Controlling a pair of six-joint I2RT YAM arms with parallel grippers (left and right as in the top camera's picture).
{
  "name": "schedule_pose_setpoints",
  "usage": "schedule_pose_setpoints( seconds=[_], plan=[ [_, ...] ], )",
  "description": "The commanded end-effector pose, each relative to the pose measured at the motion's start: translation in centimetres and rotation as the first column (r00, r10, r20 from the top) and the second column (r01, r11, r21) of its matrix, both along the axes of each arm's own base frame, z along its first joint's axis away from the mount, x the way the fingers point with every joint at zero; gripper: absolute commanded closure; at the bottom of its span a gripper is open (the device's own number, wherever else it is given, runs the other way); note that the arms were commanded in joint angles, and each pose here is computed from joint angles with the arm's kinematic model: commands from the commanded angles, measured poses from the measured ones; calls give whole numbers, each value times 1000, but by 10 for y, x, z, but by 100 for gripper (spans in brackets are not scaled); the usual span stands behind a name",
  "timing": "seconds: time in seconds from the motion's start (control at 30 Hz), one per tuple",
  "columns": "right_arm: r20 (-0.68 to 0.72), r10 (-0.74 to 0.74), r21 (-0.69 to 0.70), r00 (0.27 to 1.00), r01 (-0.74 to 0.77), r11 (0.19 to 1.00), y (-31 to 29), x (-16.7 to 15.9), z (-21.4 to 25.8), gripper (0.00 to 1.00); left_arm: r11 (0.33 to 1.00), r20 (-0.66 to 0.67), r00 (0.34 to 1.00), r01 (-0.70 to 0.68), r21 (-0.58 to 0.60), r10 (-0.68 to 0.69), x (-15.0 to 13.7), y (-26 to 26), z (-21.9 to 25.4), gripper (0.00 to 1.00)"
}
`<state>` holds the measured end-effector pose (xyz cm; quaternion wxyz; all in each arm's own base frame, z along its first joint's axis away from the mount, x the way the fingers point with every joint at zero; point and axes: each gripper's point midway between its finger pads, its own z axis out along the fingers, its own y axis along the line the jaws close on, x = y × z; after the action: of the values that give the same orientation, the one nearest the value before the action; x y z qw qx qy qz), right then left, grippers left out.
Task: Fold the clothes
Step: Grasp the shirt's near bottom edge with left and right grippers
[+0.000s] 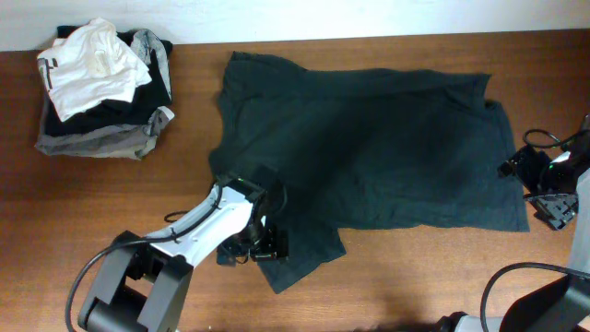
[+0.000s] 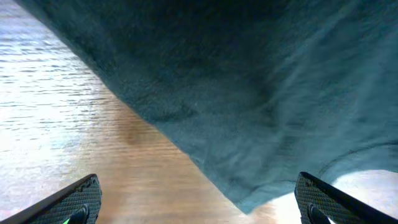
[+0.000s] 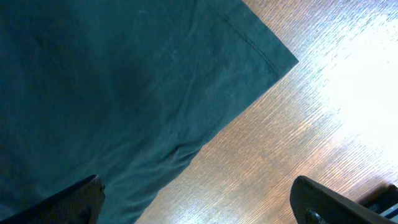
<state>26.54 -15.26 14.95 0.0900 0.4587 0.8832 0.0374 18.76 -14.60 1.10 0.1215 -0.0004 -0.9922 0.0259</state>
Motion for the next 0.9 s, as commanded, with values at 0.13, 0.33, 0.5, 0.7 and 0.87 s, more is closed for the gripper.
schedule_pose_setpoints(
  seconds=[0.13, 0.33, 0.5, 0.7, 0.87],
  plan=[
    [-3, -11, 11, 1000, 11, 1000, 0, -1, -3, 1, 1000, -16, 1000, 25, -10, -25, -10, 3, -15, 4],
    [-1, -11, 13, 1000, 11, 1000, 0, 0, -3, 1, 999, -24, 999, 32, 30, -31, -8, 8, -33, 6],
    [13, -12, 1, 1000, 12, 1000, -3, 3, -6, 1, 989, -38, 999, 36, 147, -30, -13, 28, -28, 10],
    [27, -12, -4, 1000, 12, 1000, -4, 7, -21, 1, 989, -7, 999, 34, 147, -33, -6, 27, -30, 11],
    [18, -49, -26, 999, 49, 998, -12, 4, -25, 1, 986, 2, 999, 31, 161, -32, -4, 29, -30, 71]
  ],
)
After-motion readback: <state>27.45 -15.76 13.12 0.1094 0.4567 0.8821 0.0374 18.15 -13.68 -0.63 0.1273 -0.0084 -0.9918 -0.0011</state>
